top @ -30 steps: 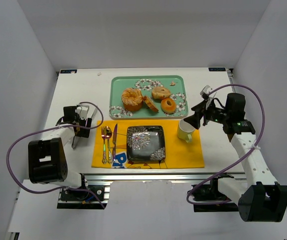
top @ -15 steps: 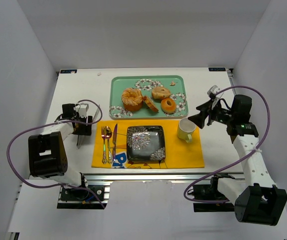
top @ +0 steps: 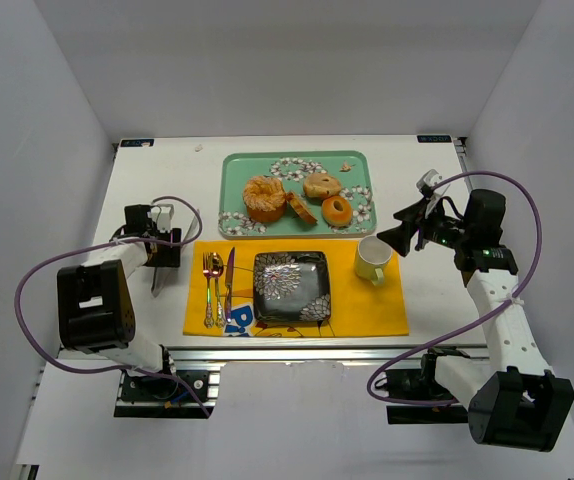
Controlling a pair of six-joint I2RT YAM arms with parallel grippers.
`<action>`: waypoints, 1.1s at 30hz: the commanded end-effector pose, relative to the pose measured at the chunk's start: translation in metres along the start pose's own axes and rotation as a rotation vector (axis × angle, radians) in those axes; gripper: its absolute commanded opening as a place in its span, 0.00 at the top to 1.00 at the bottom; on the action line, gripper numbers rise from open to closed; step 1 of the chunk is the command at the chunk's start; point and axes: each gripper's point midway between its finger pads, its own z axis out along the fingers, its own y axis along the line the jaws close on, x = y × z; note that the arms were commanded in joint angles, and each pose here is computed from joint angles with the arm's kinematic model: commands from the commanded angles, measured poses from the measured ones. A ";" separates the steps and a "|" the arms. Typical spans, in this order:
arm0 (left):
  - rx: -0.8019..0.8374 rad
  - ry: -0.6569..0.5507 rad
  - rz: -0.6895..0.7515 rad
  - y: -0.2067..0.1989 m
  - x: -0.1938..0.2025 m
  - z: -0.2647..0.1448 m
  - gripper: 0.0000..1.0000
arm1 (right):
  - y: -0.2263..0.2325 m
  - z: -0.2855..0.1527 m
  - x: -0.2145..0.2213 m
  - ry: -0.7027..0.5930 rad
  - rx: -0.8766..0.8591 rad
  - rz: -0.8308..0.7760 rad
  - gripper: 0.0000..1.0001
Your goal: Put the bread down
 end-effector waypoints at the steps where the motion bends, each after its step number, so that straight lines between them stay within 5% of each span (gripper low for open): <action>1: -0.067 0.045 0.047 0.014 0.011 -0.007 0.24 | -0.001 -0.002 -0.017 -0.047 -0.007 -0.044 0.24; 24: 0.087 0.090 0.196 -0.020 0.029 0.000 0.26 | 0.000 -0.004 -0.020 -0.050 0.001 -0.056 0.24; 27: 0.101 0.093 0.199 -0.023 0.031 0.000 0.32 | -0.001 -0.004 -0.020 -0.051 0.003 -0.059 0.24; 31: 0.097 0.084 0.194 -0.022 0.029 -0.001 0.61 | -0.003 -0.004 -0.021 -0.052 0.006 -0.059 0.24; 33: 0.065 0.059 0.171 -0.018 0.020 -0.004 0.68 | -0.003 -0.003 -0.020 -0.051 0.006 -0.058 0.24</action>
